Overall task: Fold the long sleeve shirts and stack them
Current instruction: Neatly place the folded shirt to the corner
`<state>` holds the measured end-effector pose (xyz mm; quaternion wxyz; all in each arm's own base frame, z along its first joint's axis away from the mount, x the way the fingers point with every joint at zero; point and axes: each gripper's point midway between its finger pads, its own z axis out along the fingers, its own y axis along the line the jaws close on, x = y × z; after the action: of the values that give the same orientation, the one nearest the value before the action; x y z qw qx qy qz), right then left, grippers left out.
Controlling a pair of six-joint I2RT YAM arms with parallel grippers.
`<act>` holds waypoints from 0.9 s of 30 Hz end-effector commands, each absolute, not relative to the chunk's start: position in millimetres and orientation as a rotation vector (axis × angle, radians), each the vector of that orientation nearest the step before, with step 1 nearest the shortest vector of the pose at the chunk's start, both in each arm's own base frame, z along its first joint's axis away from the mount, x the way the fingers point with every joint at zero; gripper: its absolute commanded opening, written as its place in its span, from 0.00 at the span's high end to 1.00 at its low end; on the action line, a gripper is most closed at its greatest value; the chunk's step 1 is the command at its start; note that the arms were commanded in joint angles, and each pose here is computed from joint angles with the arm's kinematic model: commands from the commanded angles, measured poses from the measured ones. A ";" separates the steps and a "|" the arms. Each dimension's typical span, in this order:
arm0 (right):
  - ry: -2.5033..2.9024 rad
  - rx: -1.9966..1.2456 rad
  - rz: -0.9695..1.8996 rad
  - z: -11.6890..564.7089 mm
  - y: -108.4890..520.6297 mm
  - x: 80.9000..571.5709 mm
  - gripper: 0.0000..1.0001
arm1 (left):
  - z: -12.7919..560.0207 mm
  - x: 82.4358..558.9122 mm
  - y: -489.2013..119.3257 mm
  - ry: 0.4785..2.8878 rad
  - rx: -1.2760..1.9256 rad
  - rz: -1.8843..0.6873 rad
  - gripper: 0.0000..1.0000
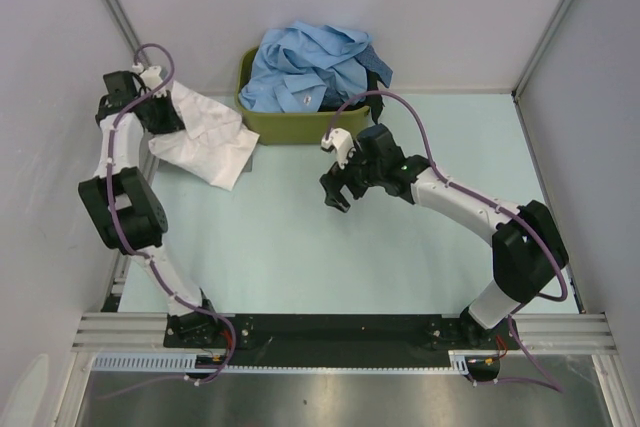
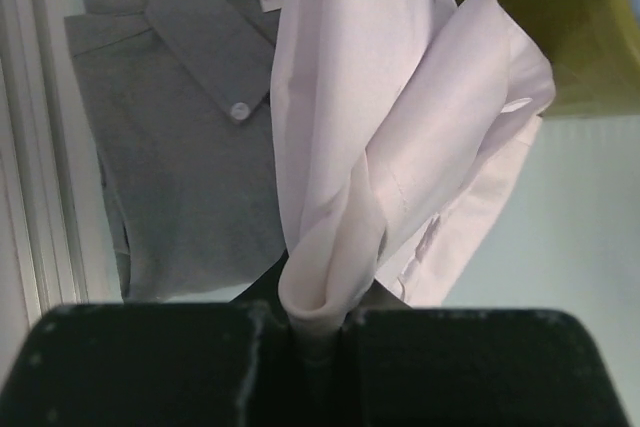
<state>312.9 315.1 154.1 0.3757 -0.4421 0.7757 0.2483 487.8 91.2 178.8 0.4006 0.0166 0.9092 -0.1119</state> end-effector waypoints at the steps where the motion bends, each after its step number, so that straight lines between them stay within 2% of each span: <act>1: 1.936 -1.124 0.605 173.3 309.1 315.7 0.00 | 212.0 522.2 118.5 2.121 -0.032 -0.291 1.00; 14: 1.962 -1.137 0.609 167.2 309.0 315.2 0.00 | 175.2 547.2 167.2 2.037 -0.381 -0.373 1.00; 25: 1.963 -1.153 0.607 167.4 313.6 318.9 0.00 | 141.0 545.5 181.9 2.098 -0.463 -0.302 1.00; 26: 1.960 -1.150 0.608 168.9 313.9 319.2 0.00 | 139.4 544.9 182.3 2.109 -0.456 -0.293 0.99; 27: 1.960 -1.152 0.607 168.3 313.9 319.4 0.00 | 143.3 546.3 184.6 2.103 -0.445 -0.282 0.93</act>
<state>308.9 307.7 148.9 0.3591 -0.4477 0.7830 0.2398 536.0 169.9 128.7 0.4405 -0.1864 0.8667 -0.1416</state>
